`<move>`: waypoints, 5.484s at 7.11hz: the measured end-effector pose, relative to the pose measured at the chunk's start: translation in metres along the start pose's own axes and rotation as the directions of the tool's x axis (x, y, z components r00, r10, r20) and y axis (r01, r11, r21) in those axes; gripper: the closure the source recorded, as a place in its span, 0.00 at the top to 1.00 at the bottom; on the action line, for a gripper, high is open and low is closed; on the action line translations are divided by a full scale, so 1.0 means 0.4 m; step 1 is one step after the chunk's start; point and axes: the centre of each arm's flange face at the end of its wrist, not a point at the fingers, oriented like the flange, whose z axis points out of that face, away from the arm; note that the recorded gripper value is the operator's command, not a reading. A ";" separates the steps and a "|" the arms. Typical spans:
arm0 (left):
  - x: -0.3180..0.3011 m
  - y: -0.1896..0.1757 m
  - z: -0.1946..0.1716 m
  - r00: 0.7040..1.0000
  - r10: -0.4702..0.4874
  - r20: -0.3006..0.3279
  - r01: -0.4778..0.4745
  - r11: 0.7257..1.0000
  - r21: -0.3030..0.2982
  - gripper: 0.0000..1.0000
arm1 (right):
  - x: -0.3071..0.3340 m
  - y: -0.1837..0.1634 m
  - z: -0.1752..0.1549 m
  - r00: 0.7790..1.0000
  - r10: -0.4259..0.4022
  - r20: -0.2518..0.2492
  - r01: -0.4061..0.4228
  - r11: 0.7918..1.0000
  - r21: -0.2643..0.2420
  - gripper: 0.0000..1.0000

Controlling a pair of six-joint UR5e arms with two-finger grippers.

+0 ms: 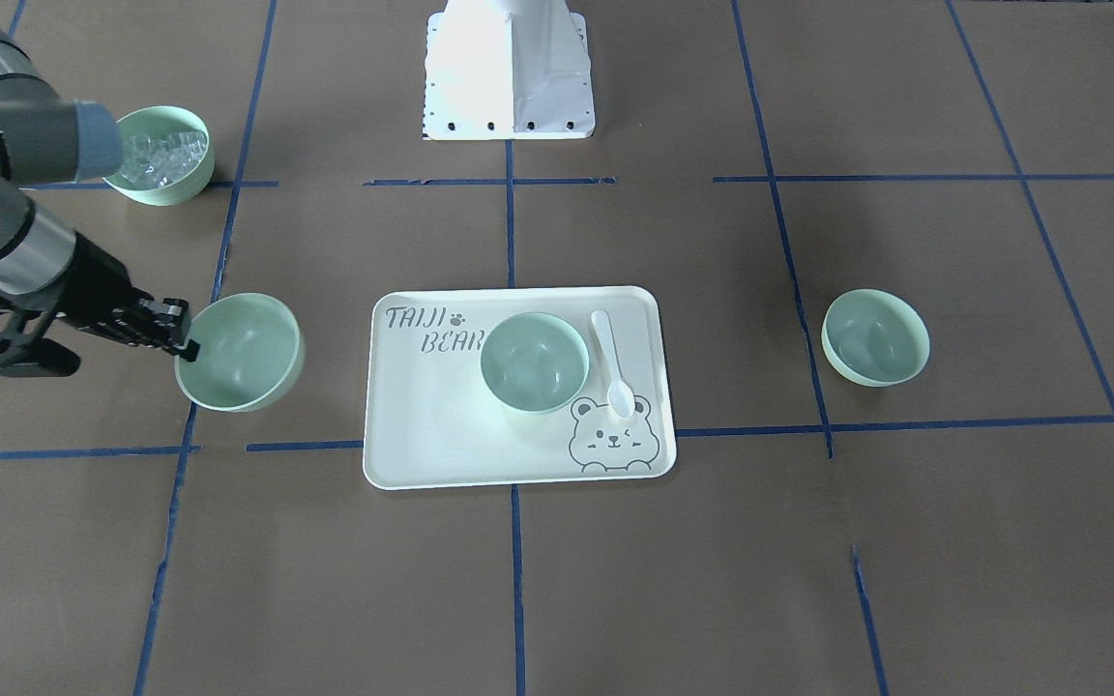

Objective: Stack green bowls together

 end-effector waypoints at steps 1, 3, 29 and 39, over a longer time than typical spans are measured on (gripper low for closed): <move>0.000 0.000 0.000 1.000 0.000 0.000 0.000 1.000 0.000 1.00 | -0.135 0.055 0.042 0.999 0.018 0.033 -0.017 1.000 -0.013 0.00; 0.000 0.000 0.000 1.000 0.002 -0.001 -0.002 1.000 0.001 1.00 | -0.361 0.142 0.112 1.000 0.008 0.020 -0.008 1.000 -0.004 0.00; 0.103 -0.014 0.048 0.998 0.050 -0.023 -0.050 0.999 -0.020 1.00 | -0.620 0.140 0.259 0.994 0.046 -0.095 -0.041 0.997 0.060 1.00; 0.490 -0.020 0.555 0.980 -0.197 0.027 0.198 0.976 -0.094 0.00 | -0.342 0.139 0.076 0.996 0.053 -0.064 -0.048 0.995 0.088 1.00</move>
